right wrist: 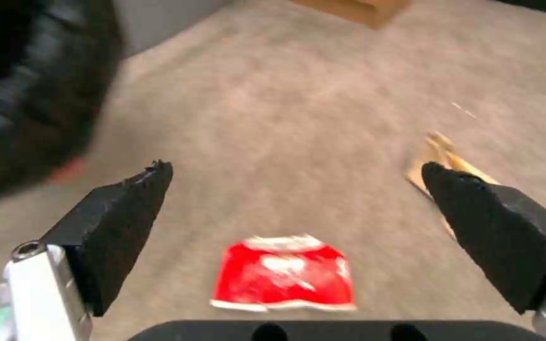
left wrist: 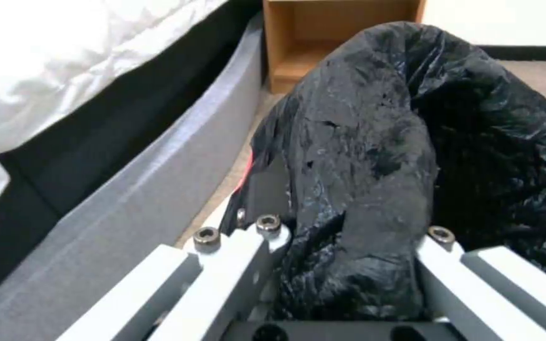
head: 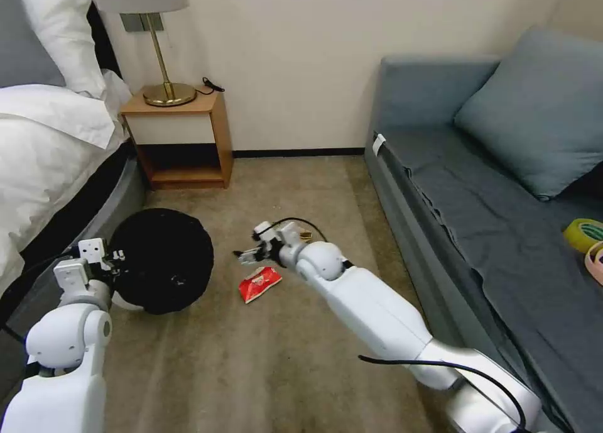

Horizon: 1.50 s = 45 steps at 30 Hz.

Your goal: Pick up the trash bin, then pick up the garbage on the floor and place it into the trash bin.

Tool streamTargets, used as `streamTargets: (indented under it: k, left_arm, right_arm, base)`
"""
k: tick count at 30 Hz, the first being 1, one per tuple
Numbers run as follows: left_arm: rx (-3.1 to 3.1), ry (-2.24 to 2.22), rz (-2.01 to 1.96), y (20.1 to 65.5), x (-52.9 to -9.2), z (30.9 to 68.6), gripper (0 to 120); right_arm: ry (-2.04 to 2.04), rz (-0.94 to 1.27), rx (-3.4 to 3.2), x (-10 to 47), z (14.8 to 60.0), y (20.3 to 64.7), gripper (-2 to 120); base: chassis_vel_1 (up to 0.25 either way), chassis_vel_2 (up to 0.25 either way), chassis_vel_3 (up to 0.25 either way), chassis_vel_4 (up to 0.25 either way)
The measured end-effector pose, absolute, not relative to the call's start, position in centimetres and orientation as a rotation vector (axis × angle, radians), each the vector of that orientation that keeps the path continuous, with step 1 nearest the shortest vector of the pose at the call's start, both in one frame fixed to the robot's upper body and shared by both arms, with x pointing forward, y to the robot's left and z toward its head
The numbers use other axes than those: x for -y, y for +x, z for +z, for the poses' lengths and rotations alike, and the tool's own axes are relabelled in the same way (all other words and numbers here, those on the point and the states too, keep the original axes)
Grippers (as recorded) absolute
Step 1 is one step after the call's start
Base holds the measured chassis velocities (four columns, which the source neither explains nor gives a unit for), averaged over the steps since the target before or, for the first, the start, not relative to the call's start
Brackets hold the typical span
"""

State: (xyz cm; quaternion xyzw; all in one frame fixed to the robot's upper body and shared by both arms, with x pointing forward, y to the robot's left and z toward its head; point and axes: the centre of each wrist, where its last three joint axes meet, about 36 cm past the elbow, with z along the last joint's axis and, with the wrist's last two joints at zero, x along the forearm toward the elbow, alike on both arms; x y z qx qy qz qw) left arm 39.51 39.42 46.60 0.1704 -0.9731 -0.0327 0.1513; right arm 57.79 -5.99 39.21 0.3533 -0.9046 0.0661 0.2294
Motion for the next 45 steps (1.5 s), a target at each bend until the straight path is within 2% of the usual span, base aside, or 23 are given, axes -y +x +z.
streamTargets:
  k: [6,14,35,45]
  left_arm:
    - [2.788,0.515,-0.073,39.2,-40.4,46.5,5]
    - [2.793,0.532,-0.082,38.8,-41.2,46.9,5]
    - [2.803,0.512,-0.086,39.0,-41.1,46.6,5]
    - [2.798,0.478,-0.082,39.3,-40.4,46.1,5]
  right_arm:
    - [0.858,0.166,2.498,9.6,36.8,57.6,100]
    - [0.795,0.157,2.492,11.3,34.7,57.2,100]
    - [0.781,0.168,2.476,12.4,33.0,57.2,100]
    - [0.788,0.172,2.47,12.4,32.6,57.4,100]
  base:
    - [0.0,0.0,0.0,0.0]
    - [0.0,0.0,0.0,0.0]
    - [0.0,0.0,0.0,0.0]
    - [-0.067,0.066,0.073,-0.071]
